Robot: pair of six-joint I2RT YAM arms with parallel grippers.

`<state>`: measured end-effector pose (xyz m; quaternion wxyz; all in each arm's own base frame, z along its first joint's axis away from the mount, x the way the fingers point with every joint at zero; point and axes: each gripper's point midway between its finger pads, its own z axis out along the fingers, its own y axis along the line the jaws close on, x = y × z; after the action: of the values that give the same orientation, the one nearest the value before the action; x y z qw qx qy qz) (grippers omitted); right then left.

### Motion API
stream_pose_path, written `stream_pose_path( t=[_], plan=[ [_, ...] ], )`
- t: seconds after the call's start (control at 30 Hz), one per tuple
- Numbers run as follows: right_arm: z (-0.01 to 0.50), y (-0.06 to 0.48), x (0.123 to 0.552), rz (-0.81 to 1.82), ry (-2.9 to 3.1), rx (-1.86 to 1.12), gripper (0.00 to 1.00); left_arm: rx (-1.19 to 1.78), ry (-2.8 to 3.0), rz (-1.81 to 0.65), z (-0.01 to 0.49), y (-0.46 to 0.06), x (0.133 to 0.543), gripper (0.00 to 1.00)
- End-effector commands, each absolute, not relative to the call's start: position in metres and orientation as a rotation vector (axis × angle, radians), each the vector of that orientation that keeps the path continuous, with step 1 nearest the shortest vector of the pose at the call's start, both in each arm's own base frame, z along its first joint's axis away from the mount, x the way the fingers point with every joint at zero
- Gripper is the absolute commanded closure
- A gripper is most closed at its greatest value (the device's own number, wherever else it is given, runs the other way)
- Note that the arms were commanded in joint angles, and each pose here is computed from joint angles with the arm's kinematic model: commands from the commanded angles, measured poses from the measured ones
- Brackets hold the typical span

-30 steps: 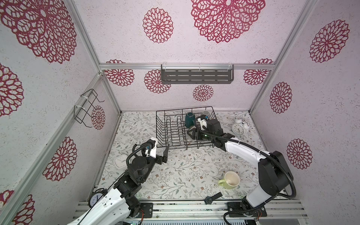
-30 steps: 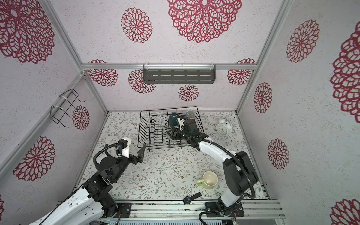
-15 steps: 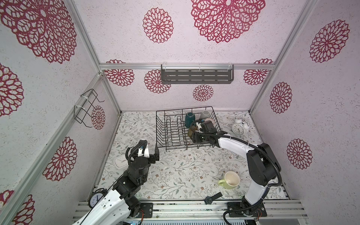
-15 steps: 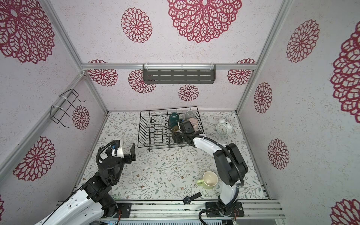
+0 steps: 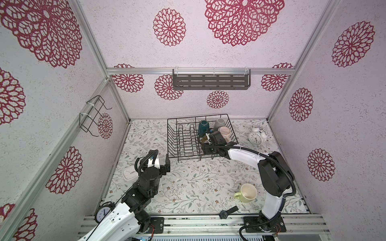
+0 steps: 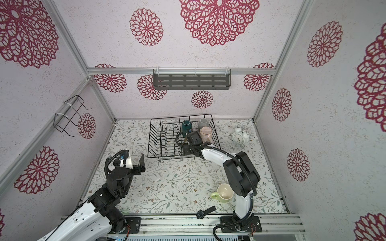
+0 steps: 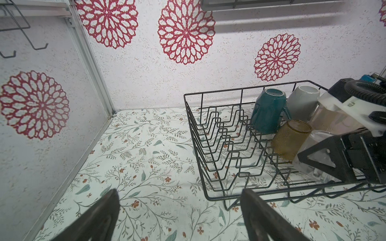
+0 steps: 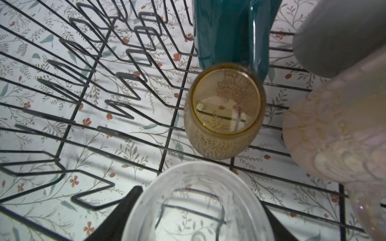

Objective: Load cups into a dish rack
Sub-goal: Place the cup upside down at the dish rack.

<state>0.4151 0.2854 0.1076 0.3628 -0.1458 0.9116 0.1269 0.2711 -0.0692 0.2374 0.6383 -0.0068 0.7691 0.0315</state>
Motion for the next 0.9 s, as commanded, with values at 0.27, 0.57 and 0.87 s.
stream_pose_path(
  t=[0.27, 0.57, 0.87],
  plan=[
    [0.101, 0.282, 0.426, 0.203, 2.330, -0.381, 0.28, -0.076, 1.738, 0.039, 0.237, -0.057, 0.261, 0.06],
    [0.104, 0.282, 0.425, 0.199, 2.353, -0.386, 0.21, -0.083, 1.730, 0.041, 0.236, -0.053, 0.257, 0.07],
    [0.117, 0.284, 0.421, 0.239, 2.351, -0.376, 0.19, -0.083, 1.731, 0.050, 0.232, -0.053, 0.257, 0.06]
  ],
)
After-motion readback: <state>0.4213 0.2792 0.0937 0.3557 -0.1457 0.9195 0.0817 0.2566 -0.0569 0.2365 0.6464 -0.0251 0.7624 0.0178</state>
